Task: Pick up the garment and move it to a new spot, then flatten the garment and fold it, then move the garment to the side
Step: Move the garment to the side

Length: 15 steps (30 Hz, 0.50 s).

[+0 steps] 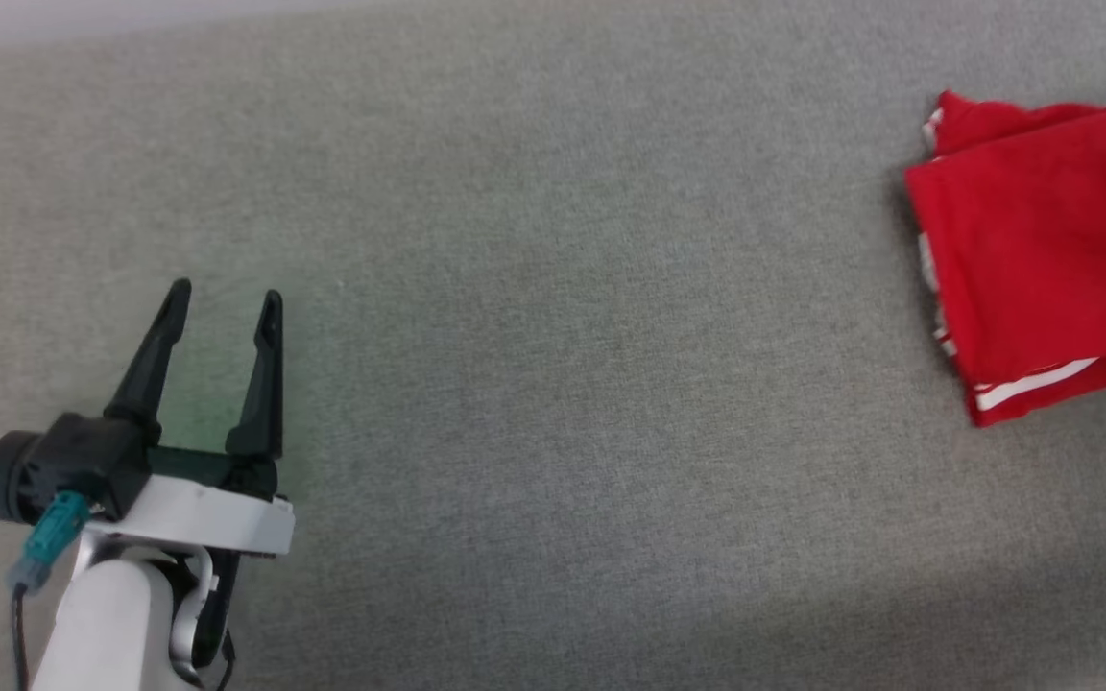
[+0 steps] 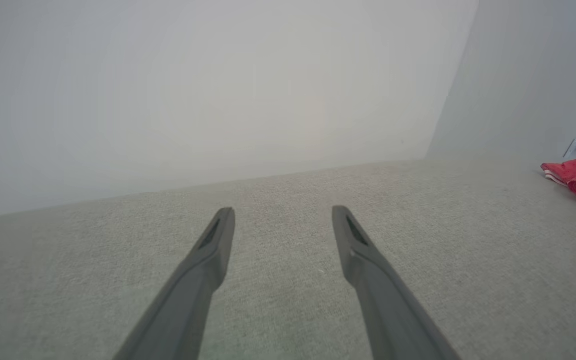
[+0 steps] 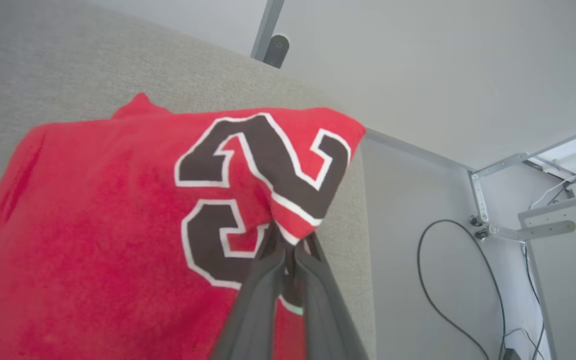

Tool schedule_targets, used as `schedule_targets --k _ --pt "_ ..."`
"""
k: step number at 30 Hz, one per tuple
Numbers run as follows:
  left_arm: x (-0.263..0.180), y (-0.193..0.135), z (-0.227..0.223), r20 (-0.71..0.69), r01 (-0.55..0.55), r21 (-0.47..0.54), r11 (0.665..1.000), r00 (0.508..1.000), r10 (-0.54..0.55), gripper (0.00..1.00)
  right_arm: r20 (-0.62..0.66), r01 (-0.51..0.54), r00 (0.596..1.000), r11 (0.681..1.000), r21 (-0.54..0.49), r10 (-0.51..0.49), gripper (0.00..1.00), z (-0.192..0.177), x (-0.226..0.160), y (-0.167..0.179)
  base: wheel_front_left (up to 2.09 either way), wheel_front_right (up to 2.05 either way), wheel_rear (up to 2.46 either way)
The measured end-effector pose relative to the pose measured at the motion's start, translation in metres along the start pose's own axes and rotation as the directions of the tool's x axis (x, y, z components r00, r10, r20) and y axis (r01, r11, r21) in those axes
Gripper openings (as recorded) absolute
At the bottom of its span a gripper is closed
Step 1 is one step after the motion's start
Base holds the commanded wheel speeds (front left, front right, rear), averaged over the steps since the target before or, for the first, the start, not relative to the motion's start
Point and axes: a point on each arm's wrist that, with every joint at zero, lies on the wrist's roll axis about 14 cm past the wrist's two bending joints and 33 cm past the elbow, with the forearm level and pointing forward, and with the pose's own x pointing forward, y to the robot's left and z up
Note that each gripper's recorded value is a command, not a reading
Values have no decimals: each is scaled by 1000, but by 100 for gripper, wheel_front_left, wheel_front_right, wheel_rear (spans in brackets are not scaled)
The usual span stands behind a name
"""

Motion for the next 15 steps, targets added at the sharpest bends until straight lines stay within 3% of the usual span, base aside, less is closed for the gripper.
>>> schedule_targets --k 15 --pt "18 -1 -35 -48 32 -10 999 998 -32 100 -92 104 988 972 -211 -126 0 -30 23 -44 0 0 0"
